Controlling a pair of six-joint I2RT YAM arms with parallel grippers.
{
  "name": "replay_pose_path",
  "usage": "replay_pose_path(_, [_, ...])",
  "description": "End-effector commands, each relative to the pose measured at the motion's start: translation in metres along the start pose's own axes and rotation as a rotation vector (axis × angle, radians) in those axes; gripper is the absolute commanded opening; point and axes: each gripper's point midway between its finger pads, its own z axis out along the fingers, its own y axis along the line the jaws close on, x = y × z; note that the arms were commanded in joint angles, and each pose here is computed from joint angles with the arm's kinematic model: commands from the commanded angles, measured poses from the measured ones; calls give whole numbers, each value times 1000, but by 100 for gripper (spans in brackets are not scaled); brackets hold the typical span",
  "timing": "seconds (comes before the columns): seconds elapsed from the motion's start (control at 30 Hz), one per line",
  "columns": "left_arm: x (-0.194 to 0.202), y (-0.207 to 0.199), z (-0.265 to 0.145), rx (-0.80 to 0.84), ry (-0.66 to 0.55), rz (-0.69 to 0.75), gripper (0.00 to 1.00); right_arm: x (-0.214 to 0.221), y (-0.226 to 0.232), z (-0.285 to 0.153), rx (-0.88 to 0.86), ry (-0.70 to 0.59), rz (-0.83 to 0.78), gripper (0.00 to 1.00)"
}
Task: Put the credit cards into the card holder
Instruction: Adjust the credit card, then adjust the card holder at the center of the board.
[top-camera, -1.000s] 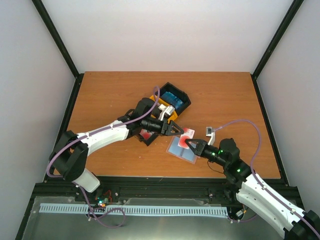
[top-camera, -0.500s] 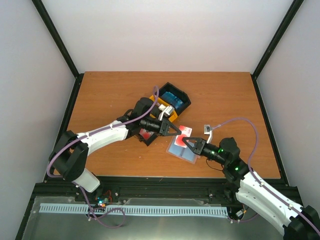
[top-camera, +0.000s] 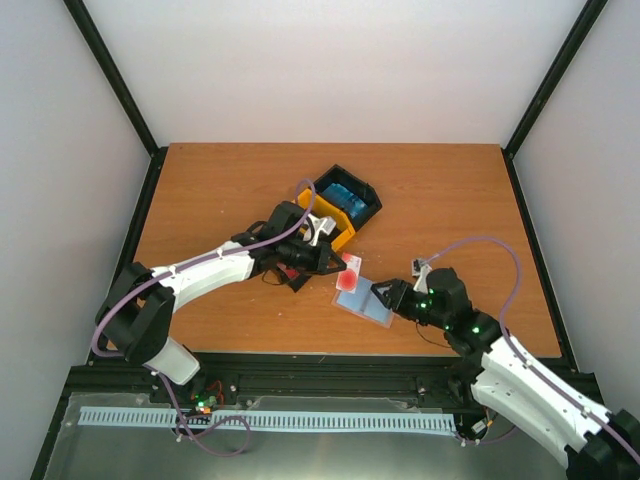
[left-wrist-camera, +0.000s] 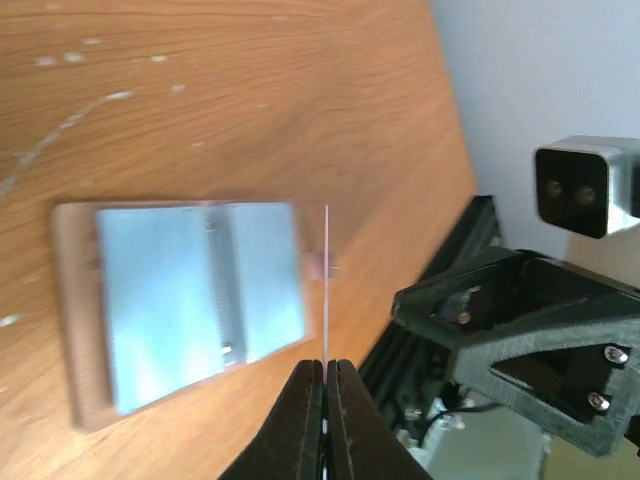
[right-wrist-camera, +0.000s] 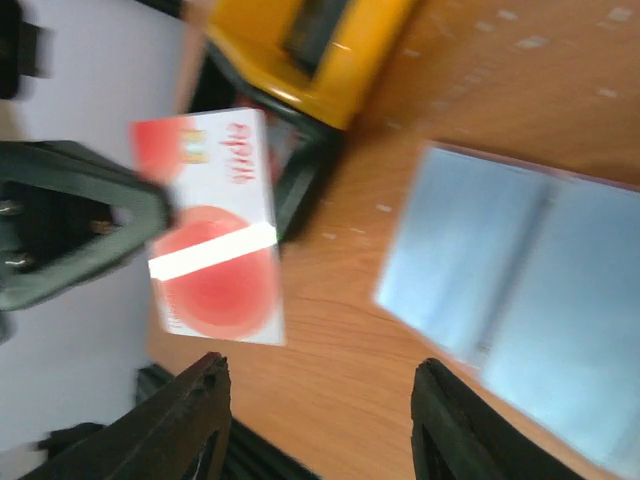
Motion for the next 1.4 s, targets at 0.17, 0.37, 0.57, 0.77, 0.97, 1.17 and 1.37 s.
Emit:
replay_pose_path(0.17, [-1,29,-8,-173,-23,18,1,25,-81,-3,572,201,58,40])
replay_pose_path(0.37, [0,29,-6,-162,-12,25,1,38,-91,-5,699,305,34,41])
replay_pose_path(0.57, [2,30,-4,-159,-5,28,1,44,-100,3,751,363,41,41])
replay_pose_path(0.77, [4,30,-3,-153,2,25,1,44,-105,17,755,370,35,46])
replay_pose_path(0.97, [1,33,-1,-162,4,34,1,43,-115,32,779,376,27,40])
replay_pose_path(1.17, [2,35,0,-167,3,29,1,24,-117,46,775,360,-95,29])
replay_pose_path(1.37, [2,38,2,-173,-4,8,1,7,-112,60,752,360,-205,26])
